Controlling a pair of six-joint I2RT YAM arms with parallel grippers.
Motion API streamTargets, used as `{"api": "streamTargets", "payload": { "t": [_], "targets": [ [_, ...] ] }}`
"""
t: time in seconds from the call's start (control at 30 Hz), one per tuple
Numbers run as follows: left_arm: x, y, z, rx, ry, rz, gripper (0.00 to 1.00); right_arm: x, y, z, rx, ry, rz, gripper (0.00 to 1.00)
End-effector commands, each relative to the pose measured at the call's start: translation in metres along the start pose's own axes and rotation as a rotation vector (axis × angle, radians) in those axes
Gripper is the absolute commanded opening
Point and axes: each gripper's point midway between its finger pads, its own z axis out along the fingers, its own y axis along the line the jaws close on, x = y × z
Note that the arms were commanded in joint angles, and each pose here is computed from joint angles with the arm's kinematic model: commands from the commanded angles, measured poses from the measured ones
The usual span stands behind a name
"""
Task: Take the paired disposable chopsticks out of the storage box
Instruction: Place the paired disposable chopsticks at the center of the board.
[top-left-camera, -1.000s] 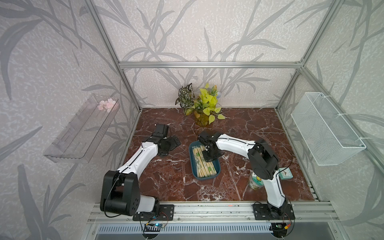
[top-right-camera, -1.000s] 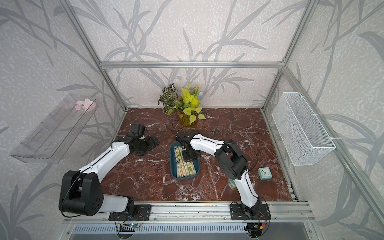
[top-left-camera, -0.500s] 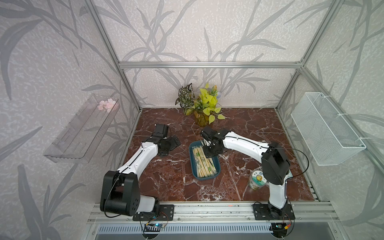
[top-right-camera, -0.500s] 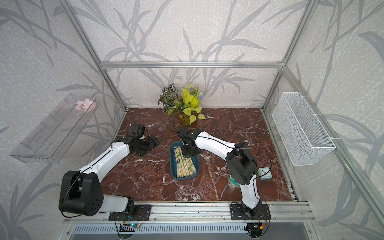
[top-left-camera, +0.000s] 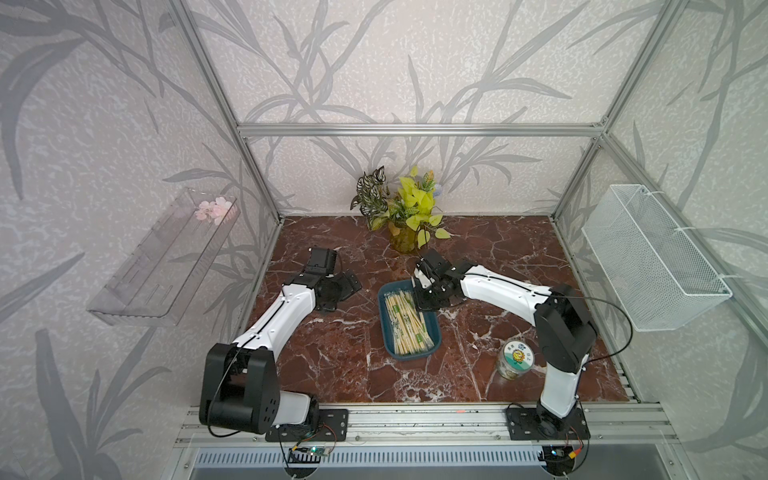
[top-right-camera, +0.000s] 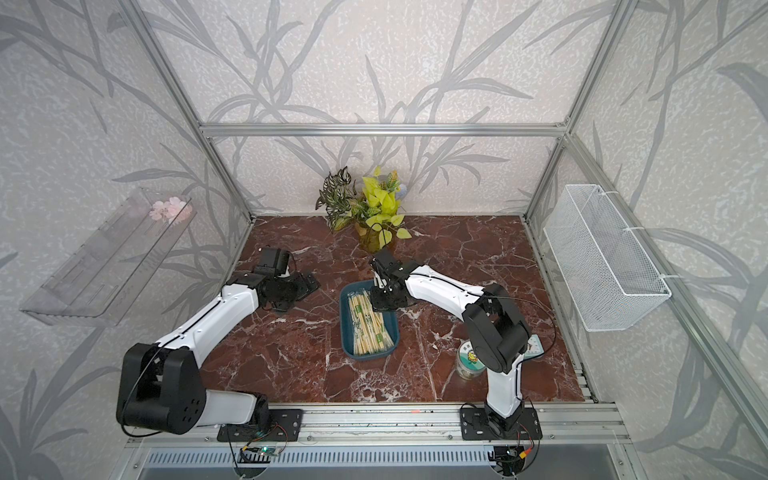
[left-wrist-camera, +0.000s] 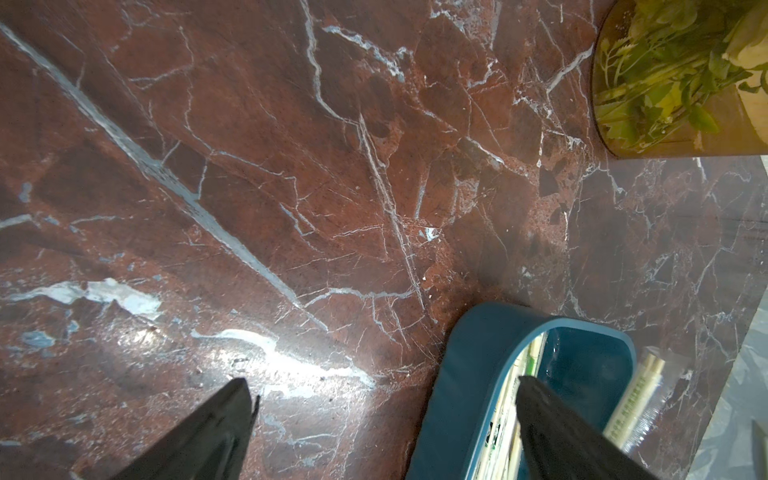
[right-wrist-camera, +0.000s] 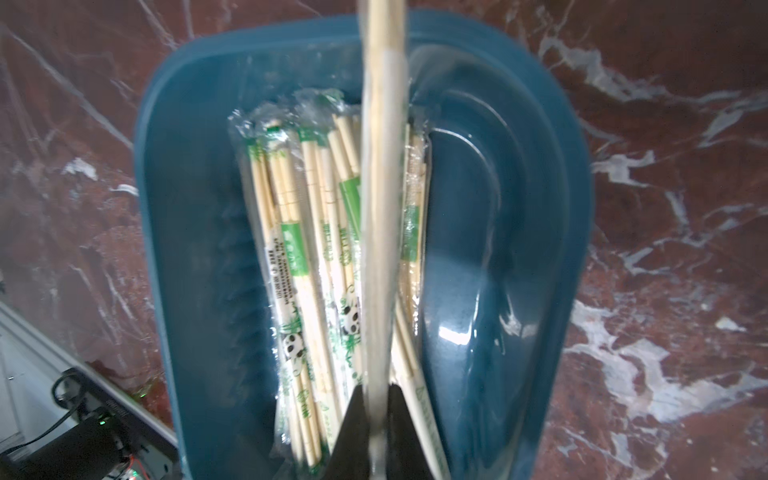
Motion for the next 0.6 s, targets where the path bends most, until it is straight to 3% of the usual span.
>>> {"api": "streamTargets", "payload": {
  "t": [0.0,0.13,0.27,0.57],
  "targets": [
    [-0.004,-0.003,-0.006,0.018,-0.014,0.002,0.99,-0.022,0.018,-0.034,-0.113,-0.102,0.009,0.00],
    [-0.004,-0.006,-0.007,0.028,-0.009,0.002,0.99,-0.033,0.001,-0.055,-0.108,-0.146,0.042,0.00],
    [-0.002,-0.009,-0.008,0.043,0.000,0.004,0.99,-0.038,-0.034,-0.072,-0.017,-0.169,0.057,0.00],
    [0.002,-0.011,-0.010,0.058,0.016,0.002,0.99,-0.020,-0.125,-0.056,0.255,-0.082,0.112,0.00]
  ]
}}
